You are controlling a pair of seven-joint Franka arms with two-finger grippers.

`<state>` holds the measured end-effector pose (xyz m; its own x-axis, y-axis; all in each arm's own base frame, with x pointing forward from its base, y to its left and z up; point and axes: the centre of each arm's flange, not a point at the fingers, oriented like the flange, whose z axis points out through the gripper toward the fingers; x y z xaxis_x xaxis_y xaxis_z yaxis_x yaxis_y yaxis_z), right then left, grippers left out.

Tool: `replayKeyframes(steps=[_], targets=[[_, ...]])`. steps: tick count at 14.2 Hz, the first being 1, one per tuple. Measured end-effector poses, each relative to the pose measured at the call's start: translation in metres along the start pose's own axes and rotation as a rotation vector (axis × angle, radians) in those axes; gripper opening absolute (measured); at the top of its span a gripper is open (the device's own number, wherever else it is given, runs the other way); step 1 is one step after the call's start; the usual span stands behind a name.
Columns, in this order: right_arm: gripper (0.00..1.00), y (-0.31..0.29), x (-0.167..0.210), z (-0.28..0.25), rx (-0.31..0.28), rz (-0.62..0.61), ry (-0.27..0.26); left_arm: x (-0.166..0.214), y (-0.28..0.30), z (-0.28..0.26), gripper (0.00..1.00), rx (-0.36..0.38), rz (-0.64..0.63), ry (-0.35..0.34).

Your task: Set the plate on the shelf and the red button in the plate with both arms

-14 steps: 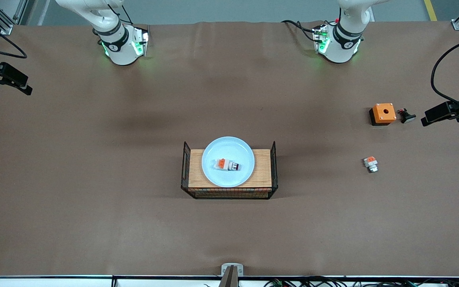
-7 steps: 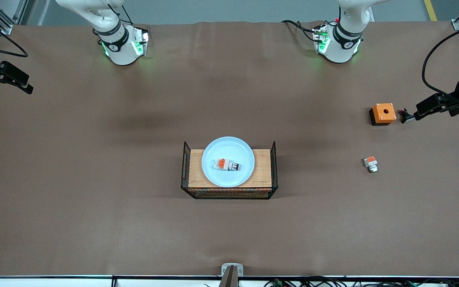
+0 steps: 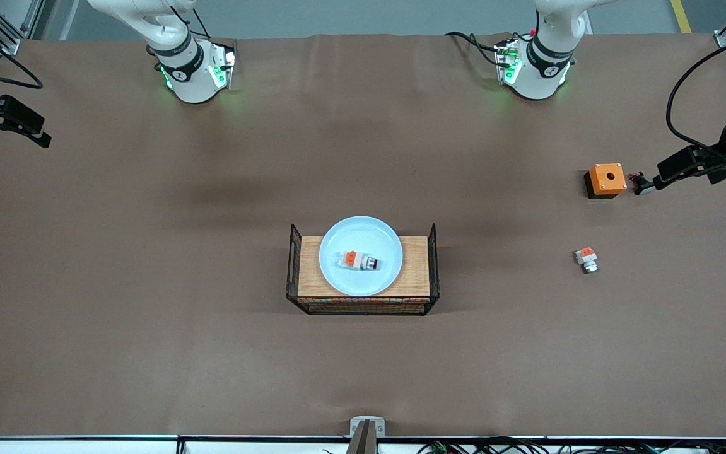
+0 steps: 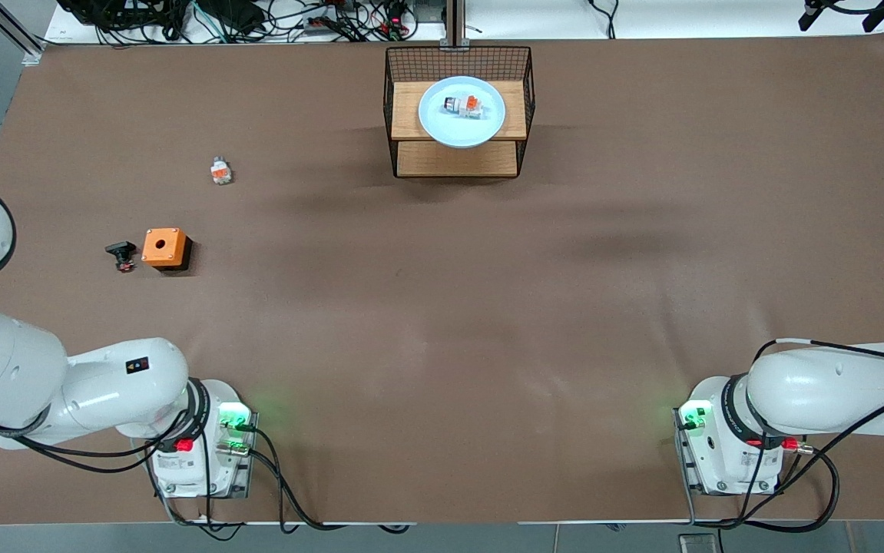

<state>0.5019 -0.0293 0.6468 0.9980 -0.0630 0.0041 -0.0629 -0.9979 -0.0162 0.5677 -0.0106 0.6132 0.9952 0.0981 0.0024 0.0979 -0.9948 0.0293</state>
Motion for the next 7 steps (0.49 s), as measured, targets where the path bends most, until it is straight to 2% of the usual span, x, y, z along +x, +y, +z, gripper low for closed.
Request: replayKeyframes(steps=[7], targets=[[1.00,0.0002,-0.0013,0.0010,0.000,0.000,-0.012,0.0007,0.0004,-0.0050,1.00,-0.002,0.001,0.012]])
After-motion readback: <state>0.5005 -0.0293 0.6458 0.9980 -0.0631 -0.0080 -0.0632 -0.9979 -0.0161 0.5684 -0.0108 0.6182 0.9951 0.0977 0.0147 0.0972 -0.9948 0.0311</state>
